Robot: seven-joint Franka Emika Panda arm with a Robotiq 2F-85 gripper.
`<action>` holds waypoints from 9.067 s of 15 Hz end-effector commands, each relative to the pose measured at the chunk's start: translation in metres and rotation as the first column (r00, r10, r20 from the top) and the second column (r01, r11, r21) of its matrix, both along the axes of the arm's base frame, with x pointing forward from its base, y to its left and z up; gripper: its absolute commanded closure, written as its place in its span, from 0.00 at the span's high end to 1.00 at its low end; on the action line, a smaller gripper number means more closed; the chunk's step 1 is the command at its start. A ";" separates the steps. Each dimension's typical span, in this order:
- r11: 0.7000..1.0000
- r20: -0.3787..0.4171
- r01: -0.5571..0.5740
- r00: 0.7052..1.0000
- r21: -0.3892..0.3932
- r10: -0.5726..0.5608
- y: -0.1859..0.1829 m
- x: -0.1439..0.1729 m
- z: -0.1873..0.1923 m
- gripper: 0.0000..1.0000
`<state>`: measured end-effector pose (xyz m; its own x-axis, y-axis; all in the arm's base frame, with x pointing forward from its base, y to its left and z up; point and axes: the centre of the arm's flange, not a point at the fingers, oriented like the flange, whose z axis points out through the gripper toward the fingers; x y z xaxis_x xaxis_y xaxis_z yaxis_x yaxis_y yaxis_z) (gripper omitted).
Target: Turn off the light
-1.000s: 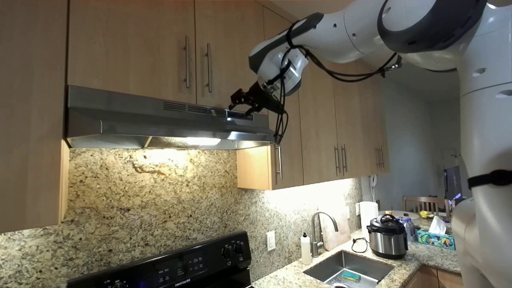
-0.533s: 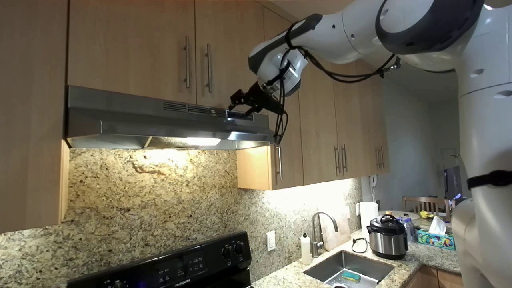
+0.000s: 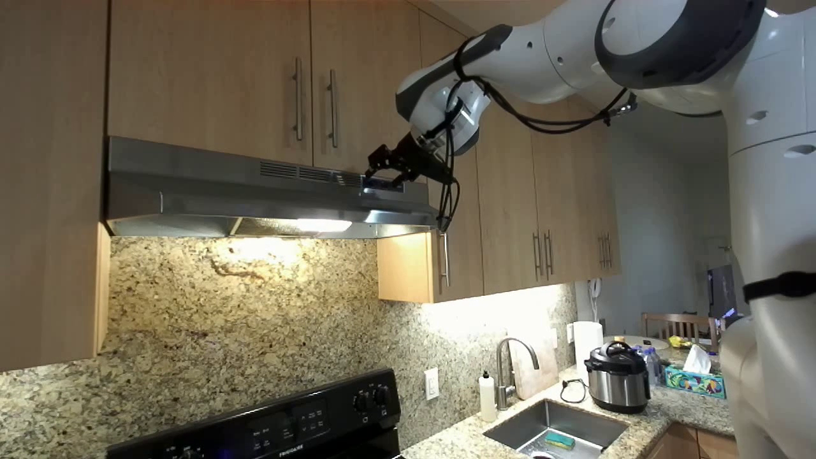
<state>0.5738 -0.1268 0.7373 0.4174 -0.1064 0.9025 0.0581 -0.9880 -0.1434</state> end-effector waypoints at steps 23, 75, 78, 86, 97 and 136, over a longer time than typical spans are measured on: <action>1.000 -0.026 0.009 1.000 0.028 -0.008 -0.023 0.044 0.008 1.00; 0.999 -0.077 -0.008 0.997 0.045 0.012 -0.015 0.032 0.010 1.00; 0.999 -0.069 -0.013 0.997 0.041 0.016 -0.013 0.034 0.011 1.00; 1.000 -0.051 -0.002 0.999 0.030 0.003 -0.018 0.039 0.017 1.00; 0.999 -0.043 0.017 0.999 0.040 -0.015 -0.021 0.049 0.011 1.00; 0.999 -0.102 0.012 0.995 0.053 -0.007 -0.010 0.027 0.021 1.00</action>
